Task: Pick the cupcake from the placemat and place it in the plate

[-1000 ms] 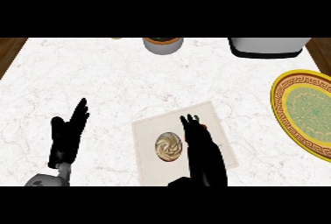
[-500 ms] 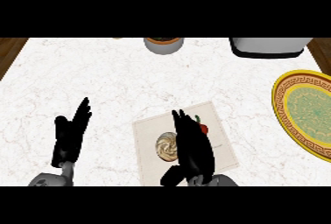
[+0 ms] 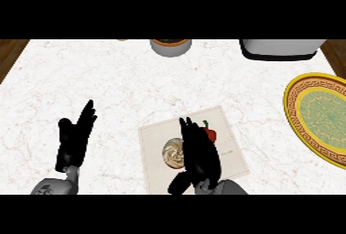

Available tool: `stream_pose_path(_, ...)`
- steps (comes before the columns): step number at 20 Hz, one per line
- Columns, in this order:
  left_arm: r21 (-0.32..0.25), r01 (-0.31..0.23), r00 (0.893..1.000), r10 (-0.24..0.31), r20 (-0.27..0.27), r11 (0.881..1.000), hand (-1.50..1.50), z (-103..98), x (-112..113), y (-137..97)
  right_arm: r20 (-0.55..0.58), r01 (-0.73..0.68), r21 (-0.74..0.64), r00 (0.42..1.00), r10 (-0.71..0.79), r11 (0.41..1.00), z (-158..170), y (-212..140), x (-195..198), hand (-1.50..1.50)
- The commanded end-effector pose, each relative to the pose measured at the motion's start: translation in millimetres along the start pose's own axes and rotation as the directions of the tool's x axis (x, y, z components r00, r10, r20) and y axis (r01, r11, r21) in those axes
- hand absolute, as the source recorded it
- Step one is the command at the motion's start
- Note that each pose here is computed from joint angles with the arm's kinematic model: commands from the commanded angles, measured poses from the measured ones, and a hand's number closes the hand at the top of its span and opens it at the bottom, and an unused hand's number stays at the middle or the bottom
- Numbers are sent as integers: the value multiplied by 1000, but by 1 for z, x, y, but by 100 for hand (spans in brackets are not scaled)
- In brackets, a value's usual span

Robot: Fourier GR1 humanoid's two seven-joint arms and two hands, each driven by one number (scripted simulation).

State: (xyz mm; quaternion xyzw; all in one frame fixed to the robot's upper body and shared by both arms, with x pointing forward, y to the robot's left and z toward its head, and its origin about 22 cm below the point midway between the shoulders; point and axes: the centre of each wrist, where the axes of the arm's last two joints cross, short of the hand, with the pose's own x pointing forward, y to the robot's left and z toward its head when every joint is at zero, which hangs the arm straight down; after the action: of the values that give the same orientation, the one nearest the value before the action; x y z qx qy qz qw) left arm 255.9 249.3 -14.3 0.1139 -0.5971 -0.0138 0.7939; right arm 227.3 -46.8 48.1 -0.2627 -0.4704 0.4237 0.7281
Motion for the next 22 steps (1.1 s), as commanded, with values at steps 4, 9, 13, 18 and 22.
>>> stream_pose_path(4, 2, 6, 1000, -6, 4, 1000, 0, 13, 1, -14, -15, 11, 7, 1000, -11, 1000, -16, -4, 1, -150)
stream_pose_path(9, 9, 11, 1000, -11, -7, 1000, 0, 11, -4, 3, -35, 10, 10, 999, -10, 1000, -25, 11, 7, -150)
stream_pose_path(13, 1, 9, 1000, -9, 8, 1000, 0, 13, 5, 5, -33, 7, 30, 999, -6, 1000, -19, 7, -12, 150)
stream_pose_path(18, -5, 0, 1000, 0, -4, 1000, 0, 10, -9, 13, 45, -65, -51, 997, 68, 997, -34, 19, 7, 150)
stream_pose_path(22, -13, -5, 1000, 5, -13, 1000, 0, 3, 2, 19, 34, -90, -85, 995, 93, 992, -24, 30, -6, 150)
